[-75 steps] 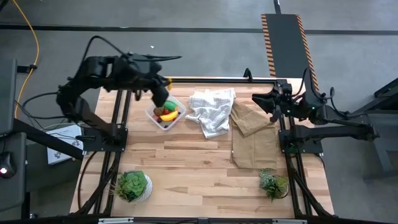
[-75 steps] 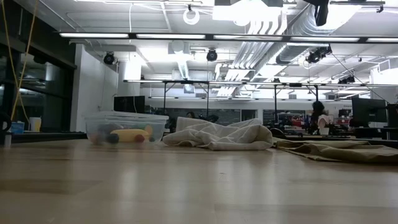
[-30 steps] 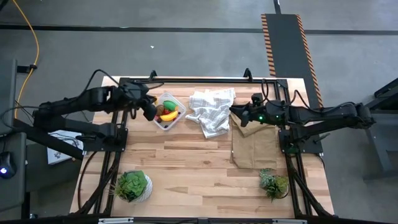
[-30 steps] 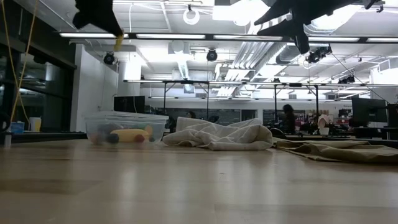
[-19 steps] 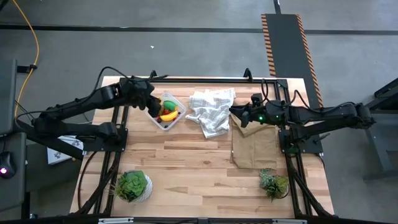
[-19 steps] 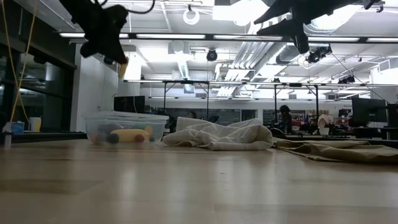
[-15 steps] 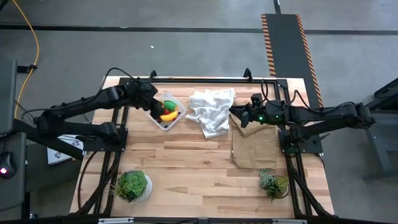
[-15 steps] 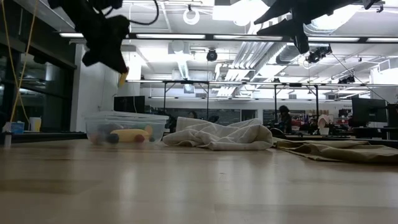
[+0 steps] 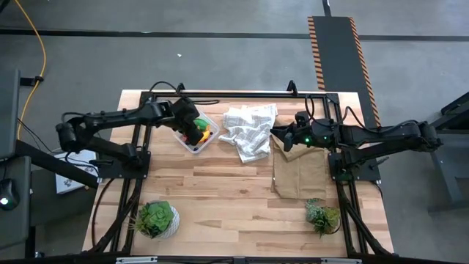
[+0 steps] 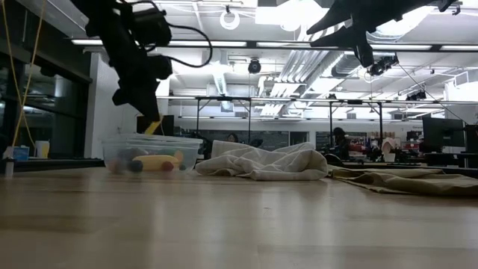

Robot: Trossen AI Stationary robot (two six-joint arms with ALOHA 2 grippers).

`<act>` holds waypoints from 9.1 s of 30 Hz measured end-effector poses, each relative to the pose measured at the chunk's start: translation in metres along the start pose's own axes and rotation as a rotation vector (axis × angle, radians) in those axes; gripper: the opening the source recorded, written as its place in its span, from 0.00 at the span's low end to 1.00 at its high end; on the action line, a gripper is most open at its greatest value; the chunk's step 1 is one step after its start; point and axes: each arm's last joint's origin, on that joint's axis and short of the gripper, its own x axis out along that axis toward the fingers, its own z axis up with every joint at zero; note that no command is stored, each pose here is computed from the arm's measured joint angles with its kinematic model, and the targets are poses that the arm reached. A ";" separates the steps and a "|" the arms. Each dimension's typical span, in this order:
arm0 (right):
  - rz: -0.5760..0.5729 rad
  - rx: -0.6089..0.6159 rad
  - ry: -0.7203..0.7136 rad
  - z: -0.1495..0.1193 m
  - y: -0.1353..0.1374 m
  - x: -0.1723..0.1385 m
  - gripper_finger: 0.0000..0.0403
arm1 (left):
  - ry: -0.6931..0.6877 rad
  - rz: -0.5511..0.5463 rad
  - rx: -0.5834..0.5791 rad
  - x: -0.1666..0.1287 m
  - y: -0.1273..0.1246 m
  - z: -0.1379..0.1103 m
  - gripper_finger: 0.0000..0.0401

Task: Pick and placing Produce into tupperware
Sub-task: Put the yellow corn into the transparent bin, then return to Home Position

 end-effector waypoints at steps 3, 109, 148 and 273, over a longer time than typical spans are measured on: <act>0.000 0.000 0.000 0.000 0.000 0.000 0.26 | 0.021 -0.003 0.001 0.008 0.000 0.001 0.05; 0.583 -0.154 -0.256 0.033 0.035 -0.099 0.00 | -0.950 -0.976 0.211 -0.119 -0.036 -0.119 0.00; 0.507 -0.113 -0.159 0.025 0.029 -0.094 0.00 | -1.154 -0.926 0.351 -0.054 -0.018 -0.164 0.00; 0.377 -0.640 -0.162 -0.090 -0.112 -0.068 0.00 | -0.850 -0.826 0.497 -0.025 -0.019 -0.177 0.00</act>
